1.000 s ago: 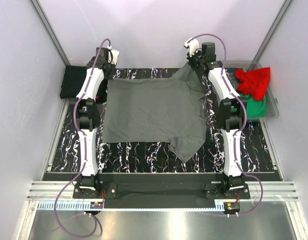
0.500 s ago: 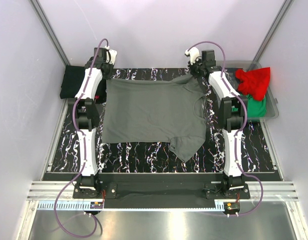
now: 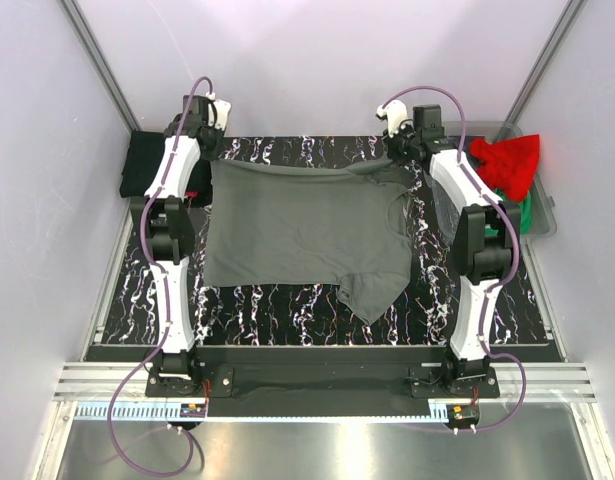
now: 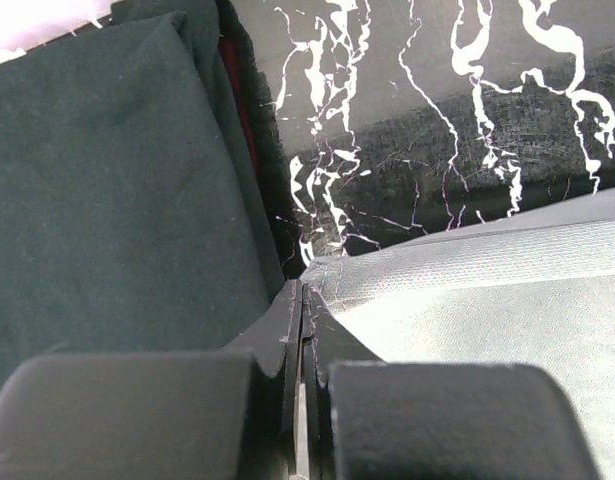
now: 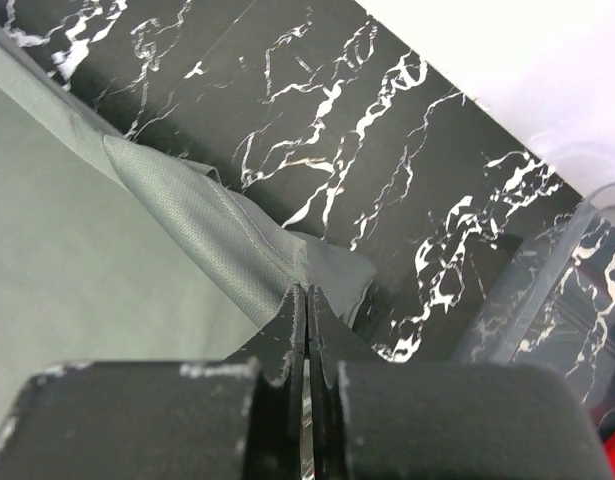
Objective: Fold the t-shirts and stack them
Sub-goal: Fold the tshirt
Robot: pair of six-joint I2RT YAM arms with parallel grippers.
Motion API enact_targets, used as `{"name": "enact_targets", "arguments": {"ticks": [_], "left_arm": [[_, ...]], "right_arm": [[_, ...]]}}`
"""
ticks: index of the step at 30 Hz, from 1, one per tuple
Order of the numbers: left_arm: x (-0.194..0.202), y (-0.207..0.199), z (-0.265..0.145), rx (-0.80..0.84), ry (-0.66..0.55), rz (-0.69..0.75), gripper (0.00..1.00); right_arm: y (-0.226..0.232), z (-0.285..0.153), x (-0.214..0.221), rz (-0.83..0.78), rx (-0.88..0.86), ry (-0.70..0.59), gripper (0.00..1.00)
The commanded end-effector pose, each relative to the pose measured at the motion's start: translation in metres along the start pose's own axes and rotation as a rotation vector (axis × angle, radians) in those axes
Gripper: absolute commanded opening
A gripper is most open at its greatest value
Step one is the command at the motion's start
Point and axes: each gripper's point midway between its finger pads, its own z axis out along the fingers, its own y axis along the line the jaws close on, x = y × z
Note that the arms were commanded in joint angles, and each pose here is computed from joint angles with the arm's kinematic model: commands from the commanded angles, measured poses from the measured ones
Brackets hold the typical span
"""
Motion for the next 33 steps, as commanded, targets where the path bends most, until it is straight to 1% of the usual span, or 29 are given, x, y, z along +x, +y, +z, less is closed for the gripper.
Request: {"name": "enact_targets", "arguments": {"ticks": [1,2,12,19,27,31,33], "left_arm": [[-0.031,0.012,-0.035,-0.015,-0.098,-0.002,0.00],[-0.030,0.011,-0.034,-0.014,-0.095,-0.002,0.00],[-0.010,0.004,-0.037,0.014,-0.042,0.005,0.00],[0.021,-0.010,-0.036,0.054,0.027,0.012,0.00],[0.047,-0.020,-0.033,0.081,0.080,0.014,0.00],[0.056,-0.023,-0.033,0.093,0.098,0.023,0.00],[0.061,-0.026,-0.033,0.102,0.106,0.023,0.00]], "right_arm": [[-0.001,-0.030,-0.025,-0.019,0.013,-0.066,0.00],[0.003,-0.029,-0.016,-0.011,0.005,-0.050,0.00],[0.026,-0.048,0.010,0.020,-0.032,0.000,0.00],[0.050,-0.064,0.028,0.061,-0.077,0.043,0.00],[0.095,-0.063,0.071,0.087,-0.171,0.140,0.00],[0.110,-0.062,0.100,0.105,-0.196,0.208,0.00],[0.112,-0.061,0.108,0.097,-0.195,0.227,0.00]]}}
